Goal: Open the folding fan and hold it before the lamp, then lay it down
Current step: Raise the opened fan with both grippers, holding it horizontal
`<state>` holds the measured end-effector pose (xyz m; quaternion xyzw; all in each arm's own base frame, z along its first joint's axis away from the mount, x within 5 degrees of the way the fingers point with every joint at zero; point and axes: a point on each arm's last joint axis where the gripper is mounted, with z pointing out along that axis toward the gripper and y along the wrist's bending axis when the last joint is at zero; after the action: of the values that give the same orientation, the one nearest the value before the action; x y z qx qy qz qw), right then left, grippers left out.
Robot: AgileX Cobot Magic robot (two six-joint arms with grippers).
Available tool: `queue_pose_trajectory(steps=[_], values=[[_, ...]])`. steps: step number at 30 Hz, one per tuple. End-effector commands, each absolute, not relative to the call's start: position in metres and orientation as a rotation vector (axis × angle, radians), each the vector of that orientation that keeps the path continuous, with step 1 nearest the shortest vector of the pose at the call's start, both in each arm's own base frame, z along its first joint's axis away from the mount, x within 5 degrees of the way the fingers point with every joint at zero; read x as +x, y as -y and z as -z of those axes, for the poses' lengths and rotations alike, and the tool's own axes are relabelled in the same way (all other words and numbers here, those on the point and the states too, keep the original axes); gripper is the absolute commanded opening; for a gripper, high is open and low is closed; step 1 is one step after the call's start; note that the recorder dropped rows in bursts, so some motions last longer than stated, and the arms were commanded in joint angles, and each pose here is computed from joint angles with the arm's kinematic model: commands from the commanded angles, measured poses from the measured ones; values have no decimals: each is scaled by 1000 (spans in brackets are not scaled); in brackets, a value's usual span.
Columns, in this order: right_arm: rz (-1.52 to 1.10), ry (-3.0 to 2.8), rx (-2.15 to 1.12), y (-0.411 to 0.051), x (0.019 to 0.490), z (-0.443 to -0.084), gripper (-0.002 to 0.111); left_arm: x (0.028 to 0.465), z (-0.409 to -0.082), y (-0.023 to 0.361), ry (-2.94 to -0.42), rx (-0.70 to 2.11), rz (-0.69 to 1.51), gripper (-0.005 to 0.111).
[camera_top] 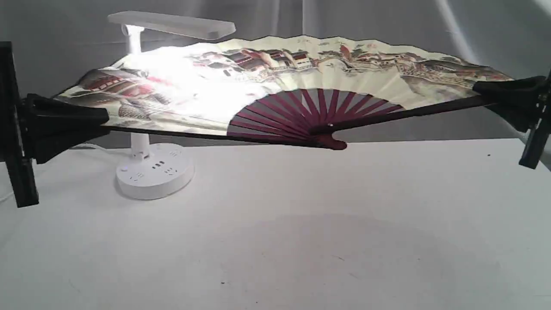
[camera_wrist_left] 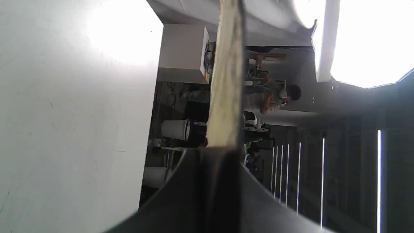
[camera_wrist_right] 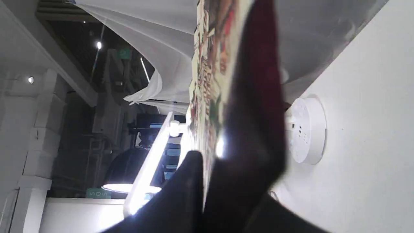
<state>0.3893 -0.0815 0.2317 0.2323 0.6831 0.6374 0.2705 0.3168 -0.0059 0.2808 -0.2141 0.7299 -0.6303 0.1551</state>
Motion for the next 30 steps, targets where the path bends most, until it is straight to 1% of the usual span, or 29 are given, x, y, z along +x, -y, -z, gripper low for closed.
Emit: queue_pose_trajectory(steps=[1, 6, 19, 23, 30], values=[[-1578, -1790, 652, 100, 389, -244, 0, 320, -302, -8, -1889, -740, 1850, 0], [-1595, -1781, 668, 98, 386, -252, 0, 319, -305, -8, -1880, -756, 1864, 0], [-1593, -1781, 664, 98, 386, -252, 0, 319, -304, -7, -1888, -756, 1861, 0], [-1583, -1783, 650, 99, 387, -251, 0, 317, -300, -6, -1950, -731, 1820, 0], [-1548, -1821, 602, 97, 385, -249, 0, 318, -285, -10, -2081, -713, 1617, 0]])
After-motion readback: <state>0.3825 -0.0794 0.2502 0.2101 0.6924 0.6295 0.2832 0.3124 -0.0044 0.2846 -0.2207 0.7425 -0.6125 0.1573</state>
